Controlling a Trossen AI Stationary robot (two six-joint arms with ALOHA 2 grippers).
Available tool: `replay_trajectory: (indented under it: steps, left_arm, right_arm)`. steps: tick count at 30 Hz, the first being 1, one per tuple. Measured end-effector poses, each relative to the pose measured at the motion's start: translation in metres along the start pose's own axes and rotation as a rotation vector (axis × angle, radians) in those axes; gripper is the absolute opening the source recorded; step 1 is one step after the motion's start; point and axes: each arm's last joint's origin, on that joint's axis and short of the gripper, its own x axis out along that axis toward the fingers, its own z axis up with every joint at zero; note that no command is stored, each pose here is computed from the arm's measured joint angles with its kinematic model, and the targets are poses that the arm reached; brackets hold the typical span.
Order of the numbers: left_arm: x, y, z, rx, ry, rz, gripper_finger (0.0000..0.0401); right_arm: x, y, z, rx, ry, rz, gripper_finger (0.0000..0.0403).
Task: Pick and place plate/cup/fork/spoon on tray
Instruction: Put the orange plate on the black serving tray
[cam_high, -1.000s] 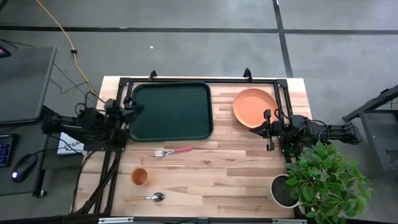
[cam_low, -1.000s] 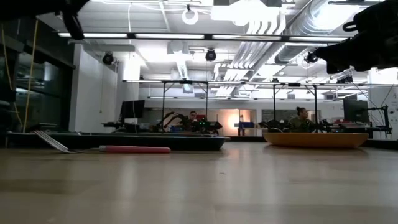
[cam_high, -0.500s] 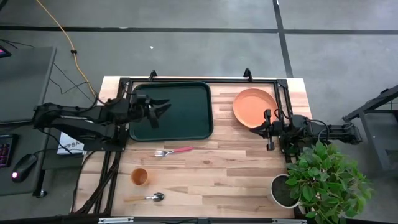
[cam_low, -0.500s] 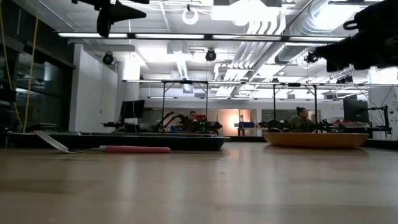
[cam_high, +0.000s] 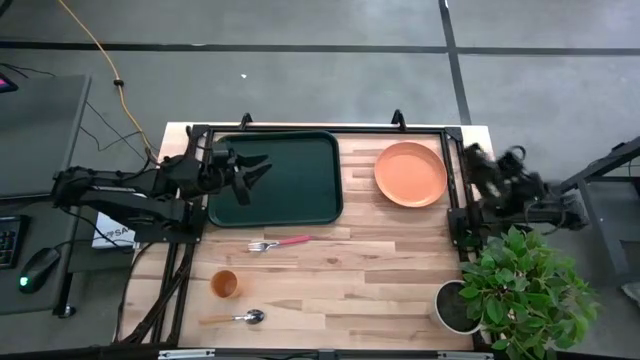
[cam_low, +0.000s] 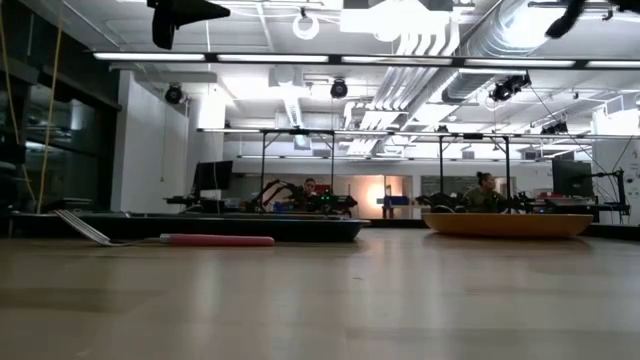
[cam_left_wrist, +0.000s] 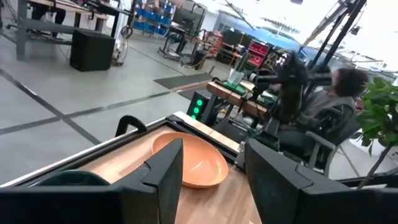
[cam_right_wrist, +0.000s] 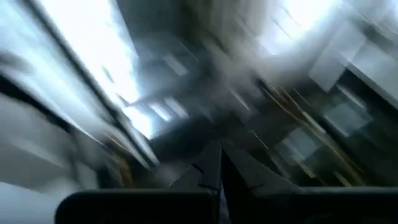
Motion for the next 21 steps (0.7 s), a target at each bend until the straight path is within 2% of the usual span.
replay_trajectory:
  steps: [3, 6, 9, 12, 16, 21]
  left_arm:
    - [-0.002, 0.000, 0.002, -0.003, -0.008, -0.003, 0.0157]
    - [-0.002, 0.000, 0.002, 0.004, -0.009, -0.003, 0.0157]
    - [-0.002, 0.000, 0.002, 0.004, -0.003, -0.022, 0.0157]
    - [-0.002, -0.001, 0.001, 0.004, 0.002, -0.034, 0.0157]
    - [-0.002, -0.001, 0.001, 0.004, 0.002, -0.035, 0.0157]
    - [-0.002, -0.001, 0.001, 0.004, 0.003, -0.035, 0.0157]
  right_arm:
    - [0.026, 0.000, -0.013, -0.036, 0.278, -0.316, 0.0002]
    - [0.035, -0.008, -0.035, -0.105, 0.649, -0.536, 0.0022]
    - [0.032, -0.019, -0.055, -0.108, 1.003, -0.705, 0.0070]
    - [0.021, -0.033, -0.076, -0.127, 1.291, -0.860, 0.0127]
    - [0.007, -0.052, -0.103, -0.159, 1.527, -0.945, 0.0180]
    - [0.005, -0.067, -0.128, -0.206, 1.607, -0.990, 0.0196]
